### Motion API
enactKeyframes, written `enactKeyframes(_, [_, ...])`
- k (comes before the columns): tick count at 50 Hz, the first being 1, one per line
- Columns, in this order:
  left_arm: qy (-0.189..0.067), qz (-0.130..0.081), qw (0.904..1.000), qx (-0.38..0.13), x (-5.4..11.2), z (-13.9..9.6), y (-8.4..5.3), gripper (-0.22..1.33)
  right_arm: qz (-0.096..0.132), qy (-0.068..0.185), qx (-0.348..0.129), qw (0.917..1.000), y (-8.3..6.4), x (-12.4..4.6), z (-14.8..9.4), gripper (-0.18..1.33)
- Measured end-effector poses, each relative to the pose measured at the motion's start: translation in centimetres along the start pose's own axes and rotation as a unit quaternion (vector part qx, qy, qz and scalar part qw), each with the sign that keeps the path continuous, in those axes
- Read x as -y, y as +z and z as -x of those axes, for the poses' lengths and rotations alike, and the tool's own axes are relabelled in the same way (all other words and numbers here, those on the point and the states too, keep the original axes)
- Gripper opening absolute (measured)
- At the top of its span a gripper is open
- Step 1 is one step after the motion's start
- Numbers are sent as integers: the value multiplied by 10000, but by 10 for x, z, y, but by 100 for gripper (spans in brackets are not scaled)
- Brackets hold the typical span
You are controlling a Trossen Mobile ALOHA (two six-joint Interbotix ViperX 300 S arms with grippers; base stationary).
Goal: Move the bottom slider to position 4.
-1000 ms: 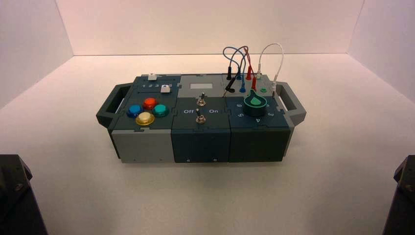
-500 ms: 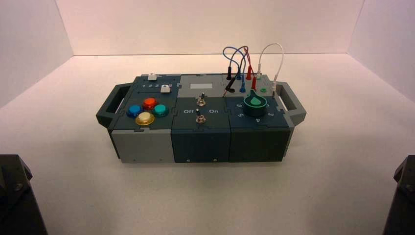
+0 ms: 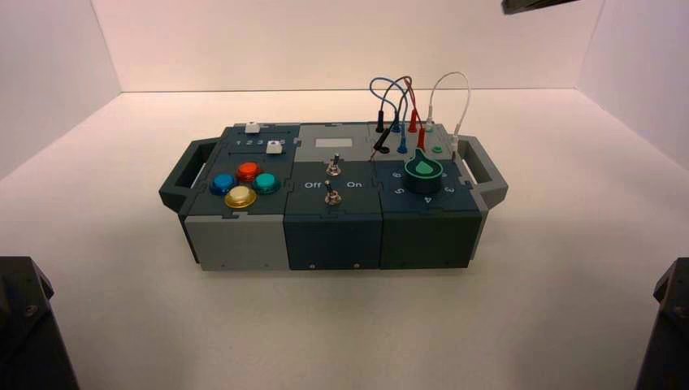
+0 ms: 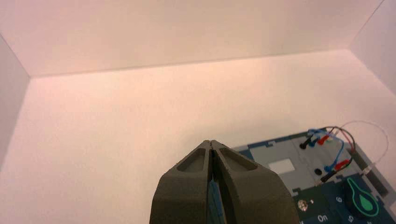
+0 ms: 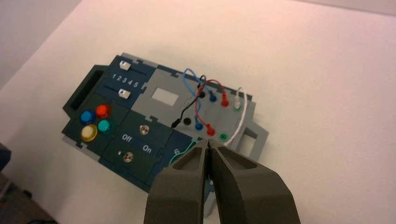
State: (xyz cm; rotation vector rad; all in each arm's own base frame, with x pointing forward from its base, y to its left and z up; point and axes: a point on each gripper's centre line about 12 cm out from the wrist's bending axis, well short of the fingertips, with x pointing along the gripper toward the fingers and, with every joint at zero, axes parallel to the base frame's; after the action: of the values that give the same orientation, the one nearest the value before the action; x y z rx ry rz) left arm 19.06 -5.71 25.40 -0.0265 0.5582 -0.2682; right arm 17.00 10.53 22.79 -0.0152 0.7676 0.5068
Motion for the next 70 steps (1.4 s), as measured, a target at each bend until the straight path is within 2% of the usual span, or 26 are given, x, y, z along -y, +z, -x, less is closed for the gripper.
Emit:
enactKeyframes(14, [-69, 21, 9992, -384, 4, -11, -5, -16, -111, 69, -187, 9997, -3, -2, -5, -14])
enactKeyframes(26, [-255, -91, 9969, -733, 14, -21, -13, -16, 14, 181, -397, 9990, -4, -10, -14, -14])
enactKeyframes(38, [-308, -124, 9925, -1180, 20, -37, -20, -16, 65, 187, -600, 9980, -3, -13, -30, -14])
enactKeyframes(53, [-312, -113, 9885, -1473, 23, -47, -24, -16, 258, 331, -884, 9952, -1, -28, -52, -14])
enactKeyframes(63, [-316, -120, 9878, -1520, 23, -46, -25, -16, 513, 539, -1168, 9904, 1, -50, -74, -14])
enactKeyframes(70, [-304, -145, 9868, -1586, 23, -46, -26, -16, 427, 540, -1318, 9889, 5, -55, -92, -14])
